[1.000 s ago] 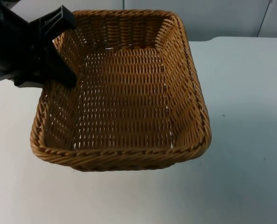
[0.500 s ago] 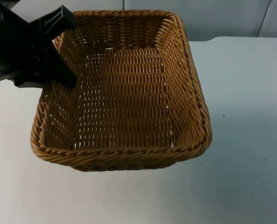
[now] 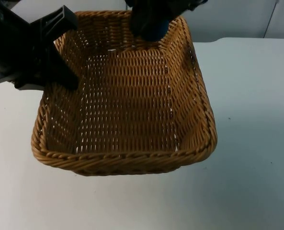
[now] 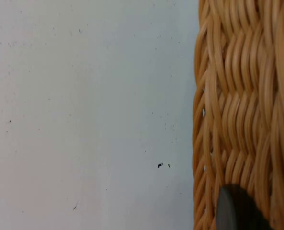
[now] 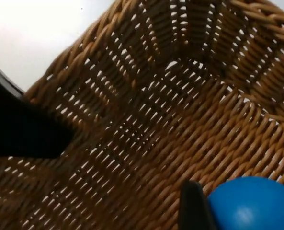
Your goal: Pick up the basket with the left hand and place the ball into the basket with the right hand.
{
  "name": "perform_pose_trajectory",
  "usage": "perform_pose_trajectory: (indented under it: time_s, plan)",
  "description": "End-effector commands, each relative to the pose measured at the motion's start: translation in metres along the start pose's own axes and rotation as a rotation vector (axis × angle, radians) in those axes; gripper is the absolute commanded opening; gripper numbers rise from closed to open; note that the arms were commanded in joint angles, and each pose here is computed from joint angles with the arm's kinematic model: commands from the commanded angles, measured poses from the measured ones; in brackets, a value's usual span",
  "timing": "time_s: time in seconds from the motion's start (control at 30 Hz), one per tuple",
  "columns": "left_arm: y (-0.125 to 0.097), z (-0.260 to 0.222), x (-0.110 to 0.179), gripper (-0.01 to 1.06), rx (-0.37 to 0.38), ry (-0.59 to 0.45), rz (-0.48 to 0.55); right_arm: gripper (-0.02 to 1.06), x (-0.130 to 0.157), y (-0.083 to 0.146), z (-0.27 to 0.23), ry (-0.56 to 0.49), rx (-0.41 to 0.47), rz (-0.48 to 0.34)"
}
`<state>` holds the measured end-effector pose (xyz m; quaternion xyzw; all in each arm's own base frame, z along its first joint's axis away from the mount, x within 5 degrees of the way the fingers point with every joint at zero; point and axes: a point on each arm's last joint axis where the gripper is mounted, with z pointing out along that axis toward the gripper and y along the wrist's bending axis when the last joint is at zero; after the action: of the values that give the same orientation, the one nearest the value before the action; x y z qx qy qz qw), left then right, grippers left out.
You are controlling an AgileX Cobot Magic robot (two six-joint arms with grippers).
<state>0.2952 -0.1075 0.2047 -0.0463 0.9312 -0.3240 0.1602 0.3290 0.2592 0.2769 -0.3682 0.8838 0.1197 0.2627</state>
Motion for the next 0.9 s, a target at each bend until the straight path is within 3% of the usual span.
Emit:
perform_pose_trajectory:
  time_s: [0.0,0.87]
  plan:
    - [-0.005,-0.004,0.000,0.00,0.022,-0.011,-0.013,0.00,-0.001,0.000,0.012,-0.002,-0.002,-0.005]
    - [-0.004,-0.004,-0.001,0.00,0.018,-0.015,-0.012,0.00,0.024,-0.001,0.085,0.146,-0.045,0.018]
